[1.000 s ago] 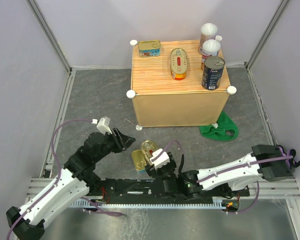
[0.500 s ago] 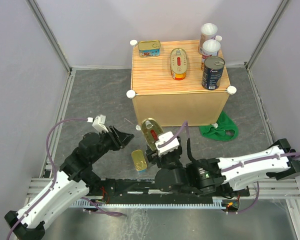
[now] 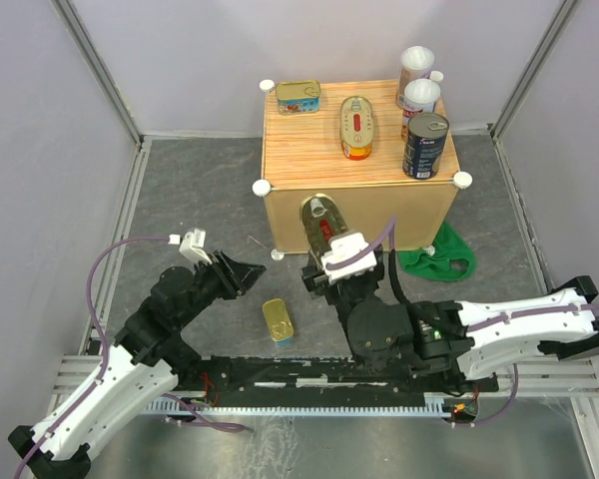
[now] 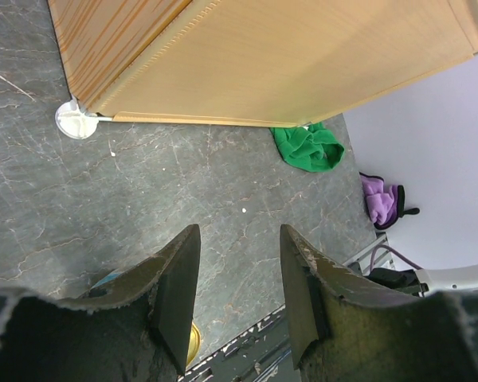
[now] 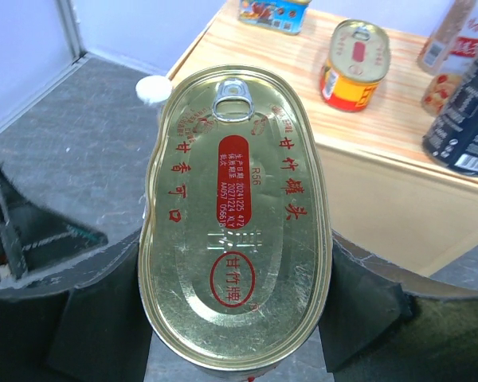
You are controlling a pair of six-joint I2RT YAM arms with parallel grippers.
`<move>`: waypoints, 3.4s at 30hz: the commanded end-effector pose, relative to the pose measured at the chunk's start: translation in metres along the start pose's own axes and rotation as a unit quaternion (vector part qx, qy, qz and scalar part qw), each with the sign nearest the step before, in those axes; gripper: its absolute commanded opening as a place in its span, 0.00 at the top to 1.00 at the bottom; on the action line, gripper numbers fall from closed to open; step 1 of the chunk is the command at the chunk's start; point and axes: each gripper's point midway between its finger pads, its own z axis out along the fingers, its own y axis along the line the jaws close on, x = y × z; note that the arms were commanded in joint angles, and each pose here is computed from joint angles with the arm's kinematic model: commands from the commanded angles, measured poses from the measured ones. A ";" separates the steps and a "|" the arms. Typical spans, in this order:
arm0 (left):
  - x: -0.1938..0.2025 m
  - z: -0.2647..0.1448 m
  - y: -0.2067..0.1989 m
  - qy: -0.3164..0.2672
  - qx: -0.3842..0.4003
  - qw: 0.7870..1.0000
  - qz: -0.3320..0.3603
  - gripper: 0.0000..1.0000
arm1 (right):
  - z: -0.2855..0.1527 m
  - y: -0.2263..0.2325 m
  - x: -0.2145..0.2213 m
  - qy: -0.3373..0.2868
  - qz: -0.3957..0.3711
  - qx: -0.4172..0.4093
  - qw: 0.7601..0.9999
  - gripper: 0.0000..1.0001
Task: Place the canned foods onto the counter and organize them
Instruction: Place the canned food on the counter.
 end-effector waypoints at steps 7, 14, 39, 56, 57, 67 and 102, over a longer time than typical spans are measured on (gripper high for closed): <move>-0.020 -0.007 -0.018 -0.027 0.023 0.999 0.021 0.48 | 0.048 -0.067 -0.077 -0.025 0.088 0.082 0.992 0.97; -0.020 -0.006 -0.017 -0.027 0.023 0.999 0.021 0.48 | 0.091 -0.087 -0.087 -0.029 0.091 0.106 0.990 0.97; -0.011 0.008 -0.004 -0.028 0.011 0.999 0.031 0.48 | 0.198 -0.133 -0.081 -0.025 0.099 0.106 0.989 0.97; -0.008 0.015 -0.002 -0.019 0.006 0.999 0.028 0.48 | 0.234 -0.153 -0.060 -0.013 0.103 0.120 0.987 0.97; -0.008 0.015 -0.002 -0.019 0.005 0.999 0.028 0.48 | 0.236 -0.153 -0.060 -0.014 0.104 0.119 0.987 0.97; -0.009 0.019 0.001 -0.023 -0.005 0.999 0.028 0.48 | 0.256 -0.154 -0.050 -0.007 0.100 0.113 0.989 0.97; -0.006 0.036 0.007 -0.016 -0.019 0.999 0.034 0.47 | 0.275 -0.162 -0.022 -0.005 0.103 0.121 0.987 0.95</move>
